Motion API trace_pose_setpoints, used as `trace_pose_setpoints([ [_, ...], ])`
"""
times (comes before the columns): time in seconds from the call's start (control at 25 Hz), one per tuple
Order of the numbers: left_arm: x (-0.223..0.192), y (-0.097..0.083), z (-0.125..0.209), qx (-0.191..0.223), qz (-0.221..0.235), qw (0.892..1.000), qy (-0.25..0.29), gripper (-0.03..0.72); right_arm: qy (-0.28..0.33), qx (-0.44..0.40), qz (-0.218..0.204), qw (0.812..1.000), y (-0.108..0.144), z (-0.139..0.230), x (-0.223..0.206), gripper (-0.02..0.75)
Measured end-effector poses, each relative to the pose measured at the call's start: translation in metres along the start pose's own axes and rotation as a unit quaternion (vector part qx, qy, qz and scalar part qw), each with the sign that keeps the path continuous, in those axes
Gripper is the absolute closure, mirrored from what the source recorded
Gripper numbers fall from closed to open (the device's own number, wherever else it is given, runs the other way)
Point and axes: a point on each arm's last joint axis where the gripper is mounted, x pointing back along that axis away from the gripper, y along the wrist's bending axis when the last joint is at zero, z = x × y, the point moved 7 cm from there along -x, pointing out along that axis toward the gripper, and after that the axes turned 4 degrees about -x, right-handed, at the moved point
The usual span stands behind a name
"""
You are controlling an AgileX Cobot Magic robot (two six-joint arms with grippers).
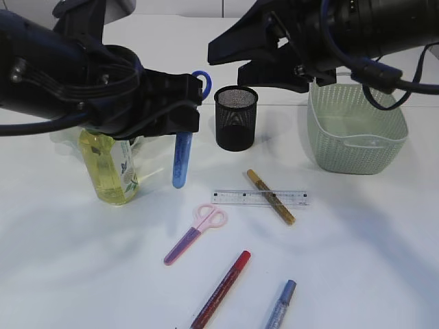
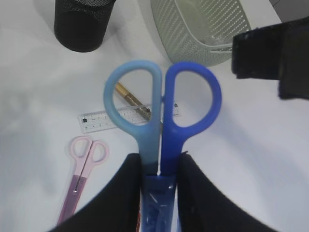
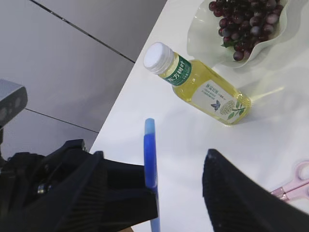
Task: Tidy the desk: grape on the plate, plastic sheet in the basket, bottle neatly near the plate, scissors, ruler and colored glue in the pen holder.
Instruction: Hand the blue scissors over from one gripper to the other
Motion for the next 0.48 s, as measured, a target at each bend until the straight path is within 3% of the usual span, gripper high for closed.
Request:
trace_pose_setpoints([
  [0.48,0.000,0.000,0.000,0.000,0.000,1.000,0.000,0.521,0.003,0.002,0.007,1.000,-0.001,0.001,-0.020,0.248],
])
